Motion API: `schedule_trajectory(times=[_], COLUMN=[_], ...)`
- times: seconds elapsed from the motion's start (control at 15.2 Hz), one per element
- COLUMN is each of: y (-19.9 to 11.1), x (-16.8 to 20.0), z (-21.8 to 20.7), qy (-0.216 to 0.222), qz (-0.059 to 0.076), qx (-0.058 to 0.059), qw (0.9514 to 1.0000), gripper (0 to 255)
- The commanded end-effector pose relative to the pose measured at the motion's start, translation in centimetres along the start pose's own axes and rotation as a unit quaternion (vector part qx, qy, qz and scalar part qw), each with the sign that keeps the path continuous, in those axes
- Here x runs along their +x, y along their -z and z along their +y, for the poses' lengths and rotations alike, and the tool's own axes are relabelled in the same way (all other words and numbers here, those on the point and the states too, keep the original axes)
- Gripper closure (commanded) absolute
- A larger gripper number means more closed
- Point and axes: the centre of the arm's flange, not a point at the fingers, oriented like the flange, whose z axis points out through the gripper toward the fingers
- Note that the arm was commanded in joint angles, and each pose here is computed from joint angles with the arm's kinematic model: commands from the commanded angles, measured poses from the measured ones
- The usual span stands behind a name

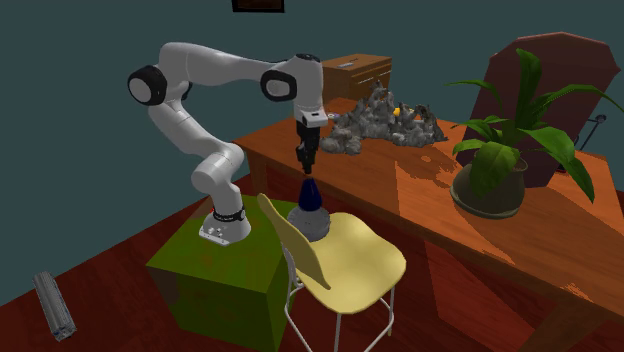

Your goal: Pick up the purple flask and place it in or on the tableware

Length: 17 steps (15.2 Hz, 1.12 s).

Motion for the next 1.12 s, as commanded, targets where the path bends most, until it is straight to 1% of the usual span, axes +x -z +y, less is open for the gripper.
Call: schedule_trajectory(times=[0.0,0.73,1.06], y=[-1.1,-7.1,-7.1], x=[0.0,0.0,0.0], z=[-0.1,-0.1,-0.1], qy=[0.0,0.0,0.0], qz=[0.001,0.001,0.001], qx=[0.0,0.0,0.0], qw=[1.0,1.0,1.0], gripper=[255,255,255])
